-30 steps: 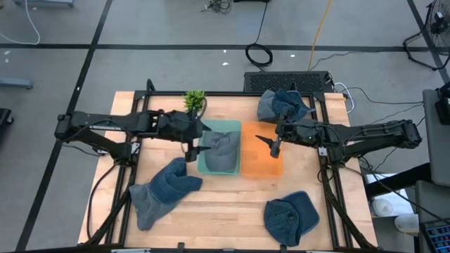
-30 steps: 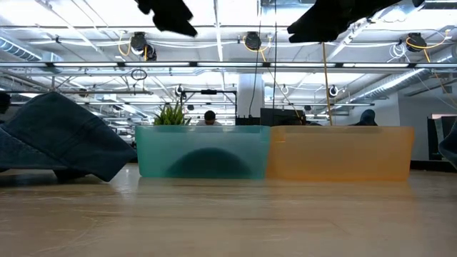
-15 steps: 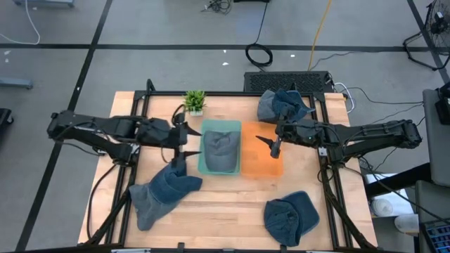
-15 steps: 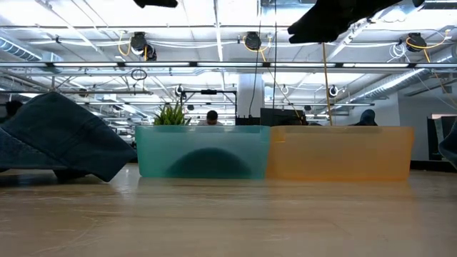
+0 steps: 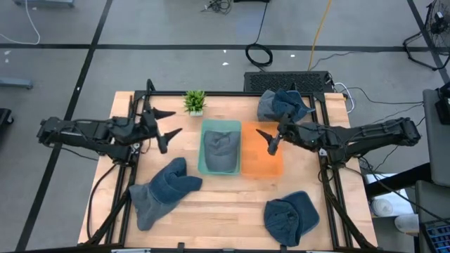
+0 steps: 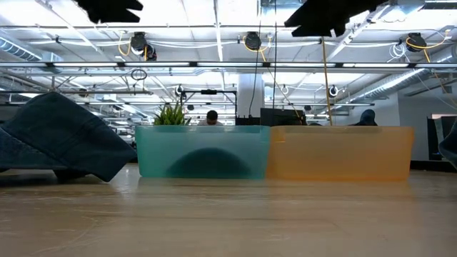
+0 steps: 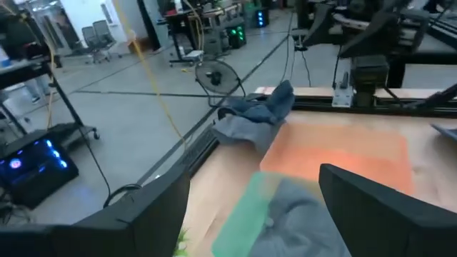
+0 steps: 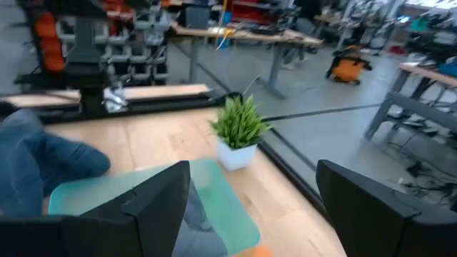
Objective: Pick & Place hat
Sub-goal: Put the top gray cap into the green bin
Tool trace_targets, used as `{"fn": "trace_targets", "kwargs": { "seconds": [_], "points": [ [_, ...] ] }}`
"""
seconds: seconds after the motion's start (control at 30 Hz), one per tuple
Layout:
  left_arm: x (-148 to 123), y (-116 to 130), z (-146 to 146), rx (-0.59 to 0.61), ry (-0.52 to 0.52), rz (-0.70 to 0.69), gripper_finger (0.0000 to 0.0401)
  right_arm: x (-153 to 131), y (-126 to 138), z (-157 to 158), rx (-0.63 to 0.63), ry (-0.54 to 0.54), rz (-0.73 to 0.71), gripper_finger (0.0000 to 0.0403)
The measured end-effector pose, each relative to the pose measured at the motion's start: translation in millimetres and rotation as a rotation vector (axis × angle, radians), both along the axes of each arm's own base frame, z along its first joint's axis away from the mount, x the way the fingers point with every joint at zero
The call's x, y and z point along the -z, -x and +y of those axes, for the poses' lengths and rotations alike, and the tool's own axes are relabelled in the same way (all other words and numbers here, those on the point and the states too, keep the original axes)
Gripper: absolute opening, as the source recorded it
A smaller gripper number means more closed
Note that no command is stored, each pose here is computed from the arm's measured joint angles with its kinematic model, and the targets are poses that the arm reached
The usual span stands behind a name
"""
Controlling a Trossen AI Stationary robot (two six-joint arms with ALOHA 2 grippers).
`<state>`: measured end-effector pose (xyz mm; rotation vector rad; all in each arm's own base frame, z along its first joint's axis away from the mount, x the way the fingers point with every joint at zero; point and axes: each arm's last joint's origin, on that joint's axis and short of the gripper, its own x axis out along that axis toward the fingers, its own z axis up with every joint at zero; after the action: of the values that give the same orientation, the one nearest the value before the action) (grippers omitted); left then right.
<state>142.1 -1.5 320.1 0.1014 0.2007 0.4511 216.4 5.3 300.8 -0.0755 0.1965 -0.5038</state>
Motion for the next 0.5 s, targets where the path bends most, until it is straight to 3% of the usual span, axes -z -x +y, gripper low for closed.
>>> {"fn": "trace_targets", "kwargs": {
  "seconds": [0.2,0.5],
  "points": [
    [2.1,8.9,3.1,-0.091,0.042,-0.050,0.0314,9.2,-11.5,12.2,0.096,0.039,0.017,0.0293],
    [9.5,0.4,2.3,-0.119,0.094,-0.018,0.0313,25.8,-45.2,14.6,0.161,0.128,0.158,0.0293]
  ]
}}
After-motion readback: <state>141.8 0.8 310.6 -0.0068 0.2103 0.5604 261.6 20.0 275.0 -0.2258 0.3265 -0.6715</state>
